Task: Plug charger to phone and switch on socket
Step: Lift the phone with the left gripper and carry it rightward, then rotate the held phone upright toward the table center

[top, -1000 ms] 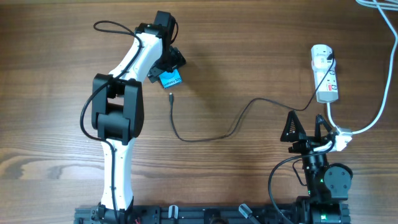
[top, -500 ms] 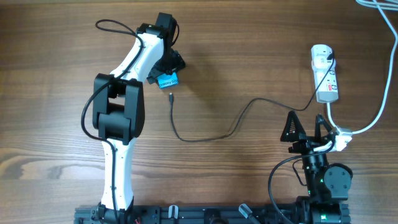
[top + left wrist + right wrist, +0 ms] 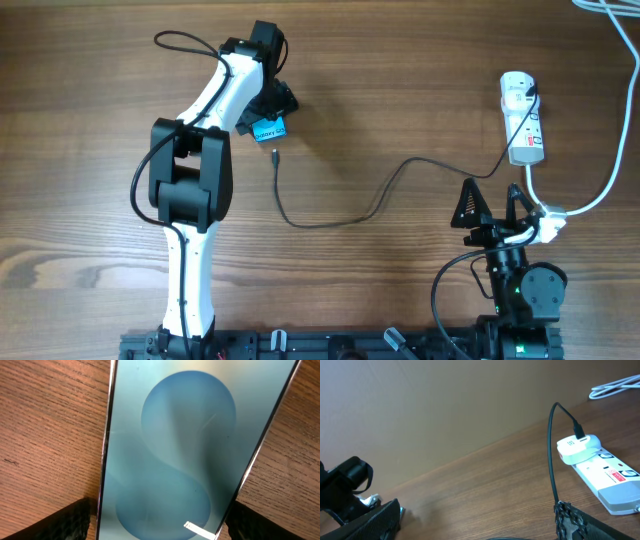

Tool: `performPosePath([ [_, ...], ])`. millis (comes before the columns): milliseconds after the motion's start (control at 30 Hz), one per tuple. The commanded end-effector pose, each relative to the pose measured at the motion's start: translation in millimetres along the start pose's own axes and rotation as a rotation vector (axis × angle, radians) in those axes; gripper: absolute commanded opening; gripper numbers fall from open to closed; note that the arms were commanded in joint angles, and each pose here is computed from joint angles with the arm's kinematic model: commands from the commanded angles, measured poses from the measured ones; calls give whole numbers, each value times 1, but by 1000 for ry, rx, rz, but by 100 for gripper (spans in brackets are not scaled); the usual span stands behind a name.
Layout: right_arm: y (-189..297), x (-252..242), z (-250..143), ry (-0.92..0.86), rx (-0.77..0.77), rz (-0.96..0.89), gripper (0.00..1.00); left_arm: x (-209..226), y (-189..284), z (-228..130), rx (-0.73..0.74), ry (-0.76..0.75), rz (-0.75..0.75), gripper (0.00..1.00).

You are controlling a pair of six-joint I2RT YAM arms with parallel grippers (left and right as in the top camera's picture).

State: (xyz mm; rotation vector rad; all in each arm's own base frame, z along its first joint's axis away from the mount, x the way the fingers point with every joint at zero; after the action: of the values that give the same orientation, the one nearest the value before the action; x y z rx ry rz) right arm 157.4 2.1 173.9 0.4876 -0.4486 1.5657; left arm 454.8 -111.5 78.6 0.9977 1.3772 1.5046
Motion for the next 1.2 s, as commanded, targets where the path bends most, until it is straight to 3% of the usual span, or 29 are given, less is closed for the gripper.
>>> performPosePath([
  [0,1,1,1,-2,-13,5,100,24,-91,-35,226,-63,141,89],
  [400,1,1,1,-1,-13,5,100,23,-92,-34,228,-161,127,84],
  [1167,1,1,1,-2,-13,5,100,23,-92,-34,225,-161,125,72],
])
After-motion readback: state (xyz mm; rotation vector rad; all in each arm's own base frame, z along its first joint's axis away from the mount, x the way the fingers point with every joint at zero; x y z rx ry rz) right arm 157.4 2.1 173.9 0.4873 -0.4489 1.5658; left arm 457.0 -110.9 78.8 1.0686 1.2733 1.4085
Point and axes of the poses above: each gripper's point midway between its finger pads, its own y axis back along the fingers, its own x axis along the line the jaws close on, z = x × y, the point moved 9 cm from there along y, back along the fingers, and after that the axes turned 7 degrees about -y, right-handed, at the moved point
